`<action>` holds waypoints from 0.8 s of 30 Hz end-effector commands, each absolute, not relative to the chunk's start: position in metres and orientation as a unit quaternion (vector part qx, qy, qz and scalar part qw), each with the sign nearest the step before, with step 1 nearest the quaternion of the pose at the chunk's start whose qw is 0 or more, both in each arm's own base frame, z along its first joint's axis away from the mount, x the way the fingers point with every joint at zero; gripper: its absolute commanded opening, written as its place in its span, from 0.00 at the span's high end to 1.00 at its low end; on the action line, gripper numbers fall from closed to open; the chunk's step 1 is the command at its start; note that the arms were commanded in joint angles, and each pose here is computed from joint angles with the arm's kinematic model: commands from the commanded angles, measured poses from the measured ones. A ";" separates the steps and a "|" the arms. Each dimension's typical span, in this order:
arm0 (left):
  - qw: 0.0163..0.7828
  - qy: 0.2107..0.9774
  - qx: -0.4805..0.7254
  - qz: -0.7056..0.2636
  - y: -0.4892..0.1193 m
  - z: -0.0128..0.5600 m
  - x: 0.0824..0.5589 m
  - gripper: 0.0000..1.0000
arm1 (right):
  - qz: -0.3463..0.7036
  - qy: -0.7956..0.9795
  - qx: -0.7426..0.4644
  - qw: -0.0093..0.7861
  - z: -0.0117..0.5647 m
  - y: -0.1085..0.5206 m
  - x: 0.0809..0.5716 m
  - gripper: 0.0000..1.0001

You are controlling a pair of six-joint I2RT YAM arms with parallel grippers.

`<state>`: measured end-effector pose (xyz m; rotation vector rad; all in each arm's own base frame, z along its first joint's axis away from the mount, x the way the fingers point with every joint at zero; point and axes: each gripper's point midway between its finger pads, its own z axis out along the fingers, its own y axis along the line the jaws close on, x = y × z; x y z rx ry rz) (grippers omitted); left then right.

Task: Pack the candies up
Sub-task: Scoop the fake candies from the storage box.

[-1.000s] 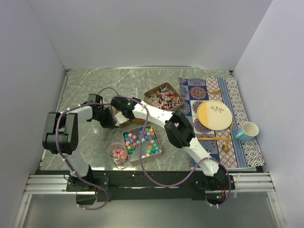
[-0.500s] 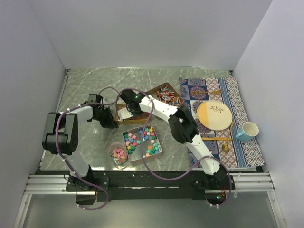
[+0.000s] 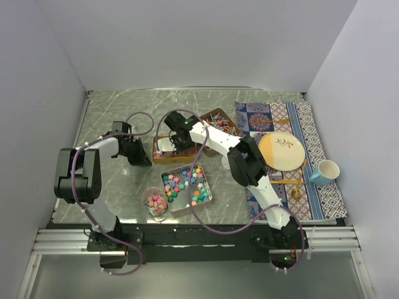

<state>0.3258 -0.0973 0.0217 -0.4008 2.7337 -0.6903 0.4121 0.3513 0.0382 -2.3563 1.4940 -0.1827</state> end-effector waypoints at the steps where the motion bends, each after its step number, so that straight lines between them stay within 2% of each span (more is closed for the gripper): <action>1: 0.183 0.941 -0.105 -0.266 -0.099 0.053 0.343 0.98 | -0.035 0.534 -0.807 0.250 0.116 0.361 0.412 1.00; 13: 0.212 0.936 -0.116 -0.257 -0.075 0.072 0.349 0.98 | -0.040 0.542 -0.788 0.288 0.178 0.344 0.402 1.00; 24: 0.281 0.921 -0.166 -0.211 -0.024 0.100 0.372 0.96 | -0.036 0.516 -0.823 0.234 0.191 0.343 0.320 1.00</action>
